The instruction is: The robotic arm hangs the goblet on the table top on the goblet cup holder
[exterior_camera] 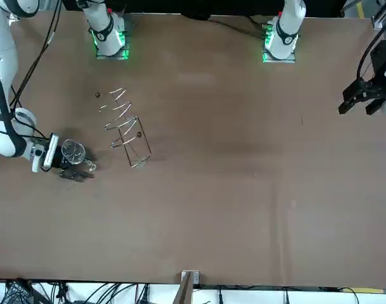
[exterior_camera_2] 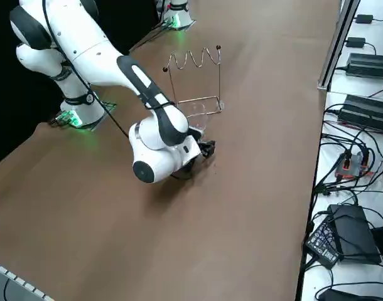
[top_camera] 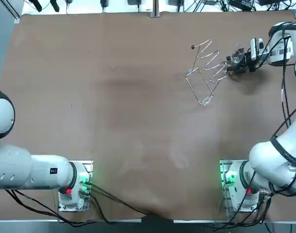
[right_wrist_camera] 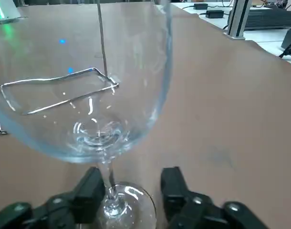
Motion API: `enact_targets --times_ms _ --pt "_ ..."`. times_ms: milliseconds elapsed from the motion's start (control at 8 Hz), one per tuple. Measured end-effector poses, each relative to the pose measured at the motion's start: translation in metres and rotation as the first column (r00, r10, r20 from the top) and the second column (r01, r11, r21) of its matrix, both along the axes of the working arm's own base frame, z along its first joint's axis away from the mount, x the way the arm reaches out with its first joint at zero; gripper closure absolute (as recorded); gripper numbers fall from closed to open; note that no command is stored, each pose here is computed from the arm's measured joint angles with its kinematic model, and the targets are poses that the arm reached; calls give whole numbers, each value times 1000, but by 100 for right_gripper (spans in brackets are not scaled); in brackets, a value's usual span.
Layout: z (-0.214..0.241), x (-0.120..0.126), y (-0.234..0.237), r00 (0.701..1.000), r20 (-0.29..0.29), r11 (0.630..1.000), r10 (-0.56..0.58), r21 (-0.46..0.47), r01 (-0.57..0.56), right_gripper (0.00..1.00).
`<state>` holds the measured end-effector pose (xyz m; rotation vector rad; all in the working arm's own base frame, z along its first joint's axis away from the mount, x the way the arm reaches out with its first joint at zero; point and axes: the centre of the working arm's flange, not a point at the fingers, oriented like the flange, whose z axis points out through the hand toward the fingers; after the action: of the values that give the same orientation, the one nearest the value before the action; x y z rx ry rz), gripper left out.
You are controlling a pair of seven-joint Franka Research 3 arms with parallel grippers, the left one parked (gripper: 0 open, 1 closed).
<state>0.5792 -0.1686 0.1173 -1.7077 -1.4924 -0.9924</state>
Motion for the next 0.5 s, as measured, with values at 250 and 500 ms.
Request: enact_targets --times_ms 250,500 --pt "-1 -1 0 1000 -2 1000 -1 1 1 49" --pt "-3 -5 -3 1000 -9 1000 -7 2 7 61"
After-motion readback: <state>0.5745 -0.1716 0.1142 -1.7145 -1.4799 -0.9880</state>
